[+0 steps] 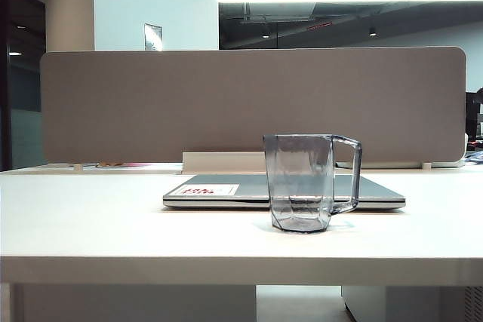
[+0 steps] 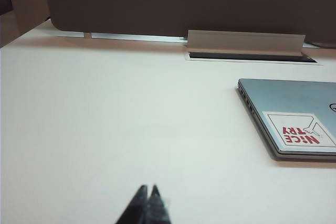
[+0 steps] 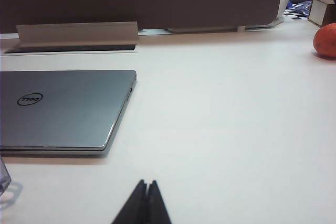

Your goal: Pick up the water cup and place it on the side of the laptop close to you.

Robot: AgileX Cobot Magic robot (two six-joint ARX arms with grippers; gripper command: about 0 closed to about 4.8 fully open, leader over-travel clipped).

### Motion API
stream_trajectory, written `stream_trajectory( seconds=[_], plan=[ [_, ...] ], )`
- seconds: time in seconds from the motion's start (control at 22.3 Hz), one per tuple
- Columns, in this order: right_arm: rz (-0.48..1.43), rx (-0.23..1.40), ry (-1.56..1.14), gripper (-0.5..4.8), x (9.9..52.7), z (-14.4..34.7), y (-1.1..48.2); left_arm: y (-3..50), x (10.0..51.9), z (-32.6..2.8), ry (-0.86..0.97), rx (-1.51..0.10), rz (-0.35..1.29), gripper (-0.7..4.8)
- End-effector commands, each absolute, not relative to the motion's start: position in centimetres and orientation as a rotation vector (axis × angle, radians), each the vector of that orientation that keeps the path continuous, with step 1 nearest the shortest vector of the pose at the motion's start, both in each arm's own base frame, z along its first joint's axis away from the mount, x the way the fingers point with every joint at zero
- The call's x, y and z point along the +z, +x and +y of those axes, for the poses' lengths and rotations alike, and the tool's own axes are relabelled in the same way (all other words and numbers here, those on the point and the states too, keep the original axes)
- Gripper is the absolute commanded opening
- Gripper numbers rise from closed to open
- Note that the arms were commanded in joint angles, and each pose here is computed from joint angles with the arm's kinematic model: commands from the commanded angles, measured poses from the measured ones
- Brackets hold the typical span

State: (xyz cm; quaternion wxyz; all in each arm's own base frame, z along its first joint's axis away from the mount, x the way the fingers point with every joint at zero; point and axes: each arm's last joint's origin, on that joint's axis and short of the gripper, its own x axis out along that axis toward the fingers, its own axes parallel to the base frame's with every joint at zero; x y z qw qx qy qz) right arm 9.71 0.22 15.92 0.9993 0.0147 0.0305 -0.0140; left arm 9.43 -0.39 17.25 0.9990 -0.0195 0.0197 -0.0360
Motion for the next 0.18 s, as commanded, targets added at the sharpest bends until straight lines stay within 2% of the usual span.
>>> stream_trajectory(
  seconds=[0.04,0.18],
  plan=[
    [0.055,-0.027,0.026,-0.01,15.83,0.22,9.74,9.43,17.42,-0.42,-0.041,-0.077,0.026,-0.03],
    [0.055,-0.027,0.026,-0.01,15.83,0.22,9.74,9.43,17.42,-0.42,-0.041,-0.077,0.026,-0.03]
  ],
)
